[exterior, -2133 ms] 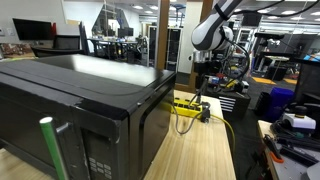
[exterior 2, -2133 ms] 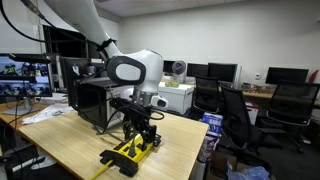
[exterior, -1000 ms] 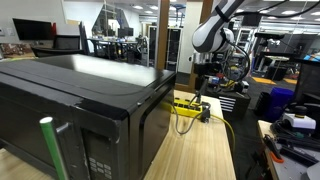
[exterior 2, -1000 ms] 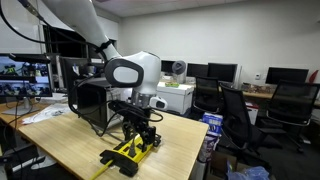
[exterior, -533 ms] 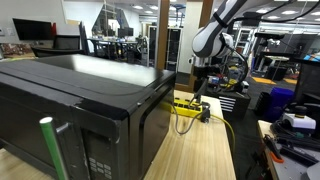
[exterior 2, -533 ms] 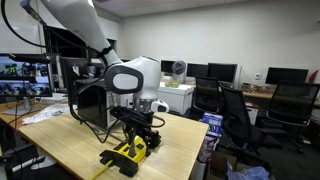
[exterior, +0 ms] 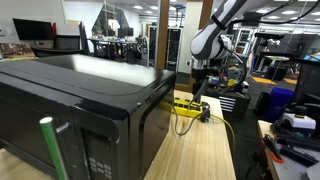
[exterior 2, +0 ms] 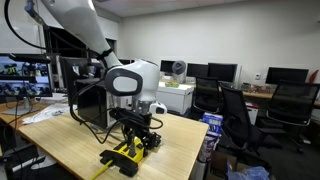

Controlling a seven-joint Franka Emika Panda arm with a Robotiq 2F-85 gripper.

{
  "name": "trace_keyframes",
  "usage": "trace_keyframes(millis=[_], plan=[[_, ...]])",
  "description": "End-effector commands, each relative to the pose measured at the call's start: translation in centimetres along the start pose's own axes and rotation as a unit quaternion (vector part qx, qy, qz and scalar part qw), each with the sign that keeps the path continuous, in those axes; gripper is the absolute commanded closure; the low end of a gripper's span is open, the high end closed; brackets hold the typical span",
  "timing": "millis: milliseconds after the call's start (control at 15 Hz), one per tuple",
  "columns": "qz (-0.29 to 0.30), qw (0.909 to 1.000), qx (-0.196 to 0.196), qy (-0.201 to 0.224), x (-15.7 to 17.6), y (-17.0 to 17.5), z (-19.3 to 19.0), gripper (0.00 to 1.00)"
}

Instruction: Pull the cord off the adapter

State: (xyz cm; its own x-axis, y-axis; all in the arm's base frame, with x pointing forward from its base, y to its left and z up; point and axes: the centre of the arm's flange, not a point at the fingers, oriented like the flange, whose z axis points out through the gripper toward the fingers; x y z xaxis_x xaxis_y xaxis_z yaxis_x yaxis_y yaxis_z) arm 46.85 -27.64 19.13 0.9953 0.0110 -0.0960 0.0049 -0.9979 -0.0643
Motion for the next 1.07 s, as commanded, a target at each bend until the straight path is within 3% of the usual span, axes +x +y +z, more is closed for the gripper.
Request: trace_keyframes(millis=[0, 600, 1000], plan=[[0.008, 0.9999, 0.009, -0.001, 0.2, -0.2, 0.1, 0.38], [0.024, 0.9995, 0.004, -0.020, 0.7, -1.0, -0.3, 0.97], [0.021, 0.9993, -0.010, -0.028, 0.9, -1.4, -0.5, 1.00]])
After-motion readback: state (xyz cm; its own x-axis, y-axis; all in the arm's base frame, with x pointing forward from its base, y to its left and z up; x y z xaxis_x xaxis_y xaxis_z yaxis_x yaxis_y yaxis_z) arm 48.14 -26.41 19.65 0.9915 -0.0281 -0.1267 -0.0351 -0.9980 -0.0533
